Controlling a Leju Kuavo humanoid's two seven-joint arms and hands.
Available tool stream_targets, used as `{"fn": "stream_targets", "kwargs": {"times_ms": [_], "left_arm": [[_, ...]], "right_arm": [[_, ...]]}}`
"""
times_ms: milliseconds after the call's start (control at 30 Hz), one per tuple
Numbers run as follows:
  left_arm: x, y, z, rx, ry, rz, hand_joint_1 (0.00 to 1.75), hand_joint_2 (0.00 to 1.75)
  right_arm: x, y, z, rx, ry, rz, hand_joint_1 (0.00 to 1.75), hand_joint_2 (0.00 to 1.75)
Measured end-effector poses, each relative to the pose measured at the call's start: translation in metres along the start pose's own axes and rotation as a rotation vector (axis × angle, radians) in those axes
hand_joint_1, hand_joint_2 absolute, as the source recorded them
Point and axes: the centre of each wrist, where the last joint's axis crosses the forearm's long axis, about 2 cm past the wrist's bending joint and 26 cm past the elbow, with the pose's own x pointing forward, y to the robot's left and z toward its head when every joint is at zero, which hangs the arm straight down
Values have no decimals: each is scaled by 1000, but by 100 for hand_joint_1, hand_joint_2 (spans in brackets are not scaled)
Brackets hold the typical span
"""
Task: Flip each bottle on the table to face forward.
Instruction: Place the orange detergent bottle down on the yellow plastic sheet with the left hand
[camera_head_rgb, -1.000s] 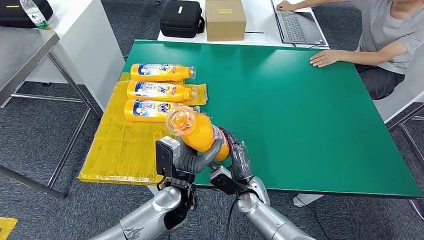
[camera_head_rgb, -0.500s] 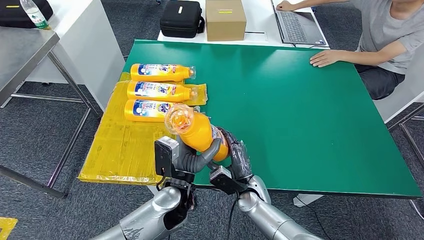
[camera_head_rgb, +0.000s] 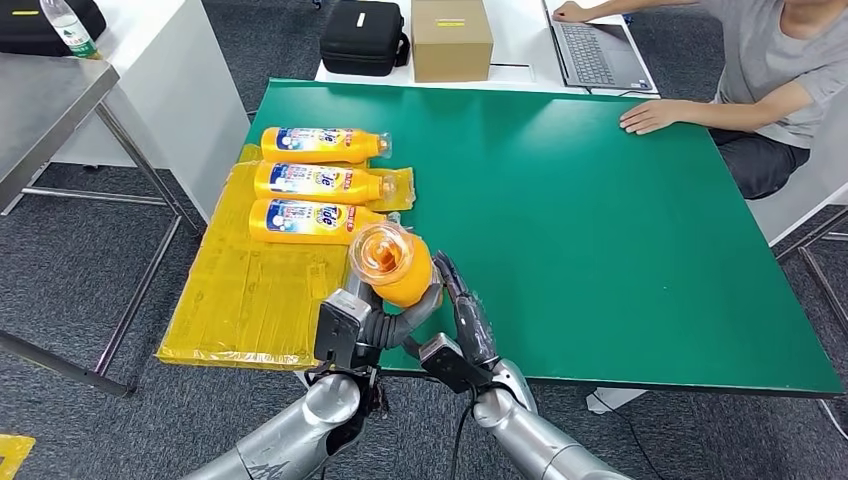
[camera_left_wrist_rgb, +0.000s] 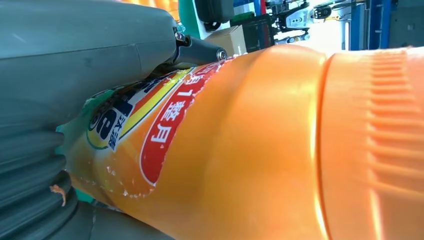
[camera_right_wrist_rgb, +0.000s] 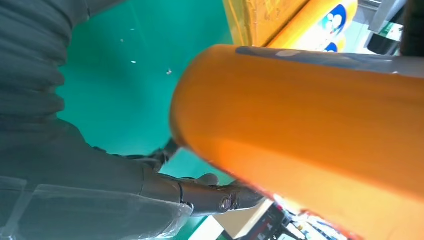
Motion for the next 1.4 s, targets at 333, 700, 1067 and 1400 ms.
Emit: {"fn": "stream_targets", "kwargs": {"times_ms": [333, 700, 1067, 1400], "left_arm": [[-11, 17, 3, -49, -80, -187, 175, 175], [-28, 59, 2, -190, -271, -665, 175, 175], [-37, 86, 1, -185, -237, -814, 175, 175], [-42, 101, 2, -226, -159, -1010, 175, 175]], "right_arm": [[-7, 0, 10, -29, 63, -20, 0, 175], [-14, -3, 18, -51, 113, -33, 0, 175], [-17, -4, 23, -65, 137, -38, 0, 175], [-20, -6, 27, -88, 159, -42, 0, 175]]}}
